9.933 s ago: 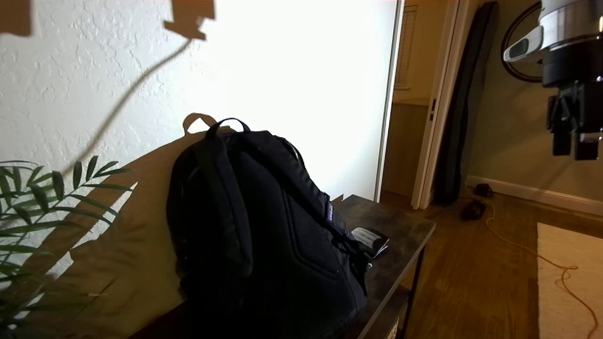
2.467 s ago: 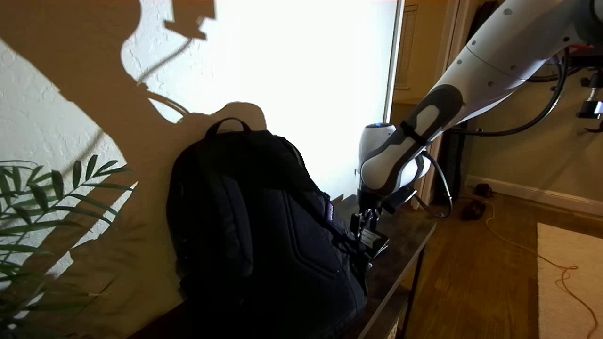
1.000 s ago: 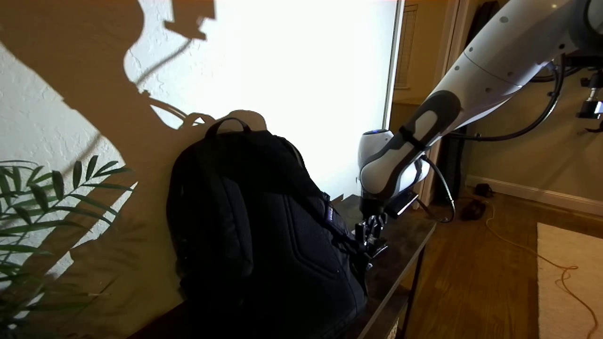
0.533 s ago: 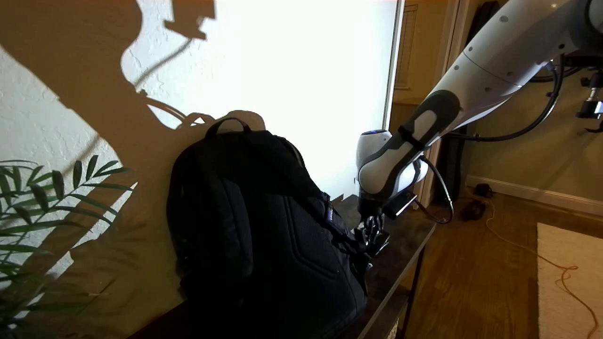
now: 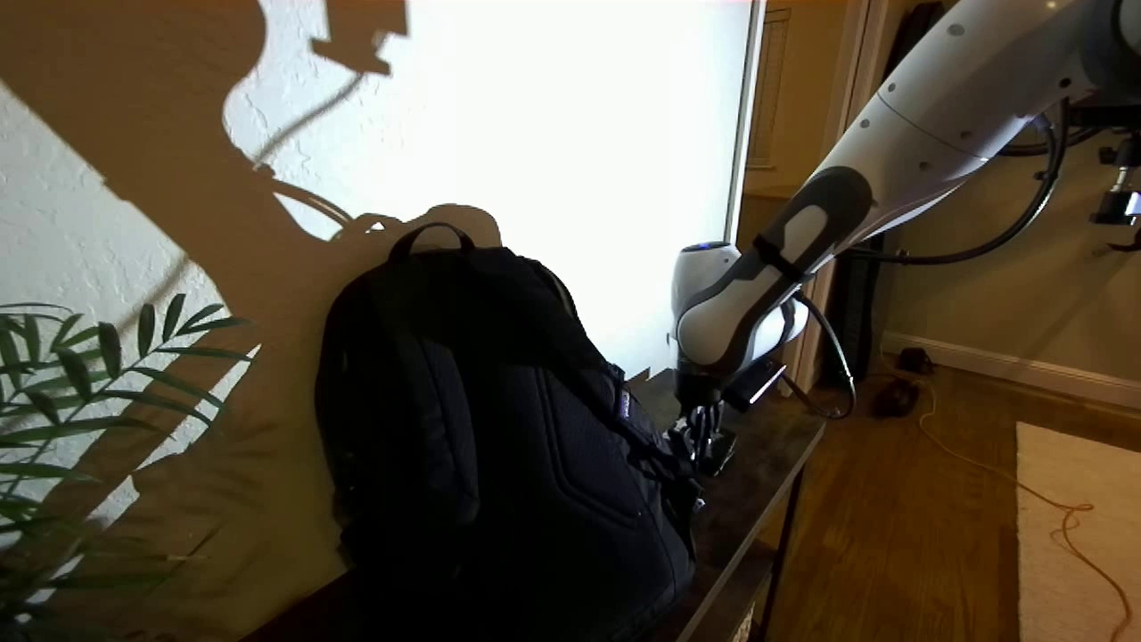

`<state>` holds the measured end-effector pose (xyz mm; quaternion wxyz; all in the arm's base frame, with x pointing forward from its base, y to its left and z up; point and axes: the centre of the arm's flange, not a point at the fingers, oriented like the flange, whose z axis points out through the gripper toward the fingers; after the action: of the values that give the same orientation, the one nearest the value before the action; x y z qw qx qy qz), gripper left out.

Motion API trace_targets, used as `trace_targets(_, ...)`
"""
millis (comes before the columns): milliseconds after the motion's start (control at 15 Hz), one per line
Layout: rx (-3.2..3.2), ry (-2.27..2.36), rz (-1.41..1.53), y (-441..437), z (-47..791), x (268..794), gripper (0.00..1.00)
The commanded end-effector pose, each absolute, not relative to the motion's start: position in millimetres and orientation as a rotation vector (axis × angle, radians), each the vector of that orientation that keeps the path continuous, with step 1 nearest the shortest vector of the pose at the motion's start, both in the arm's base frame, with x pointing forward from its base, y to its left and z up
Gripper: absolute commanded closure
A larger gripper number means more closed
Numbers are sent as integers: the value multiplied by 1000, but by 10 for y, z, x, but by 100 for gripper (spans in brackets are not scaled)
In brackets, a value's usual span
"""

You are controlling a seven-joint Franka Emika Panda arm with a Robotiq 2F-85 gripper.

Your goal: Put the wallet inside the backpack

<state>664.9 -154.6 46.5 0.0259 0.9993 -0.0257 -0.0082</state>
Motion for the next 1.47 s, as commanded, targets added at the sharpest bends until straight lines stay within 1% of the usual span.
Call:
trace_targets(0, 3060, -56, -3, -1479, 889, 6520, 42)
trace_targets(200, 3058, -80, 21, -1485, 1145, 6523, 23)
trace_targets(400, 3044, -91, 55, -1525, 1300, 6562, 3)
trace_targets(533, 3031, -107, 73, -1588, 1324, 6600, 0)
trace_targets(1133, 2925, -356, 15, -1749, 1133, 6607, 0)
trace_targets(1400, 2930, -384, 13, -1698, 983, 6617, 0)
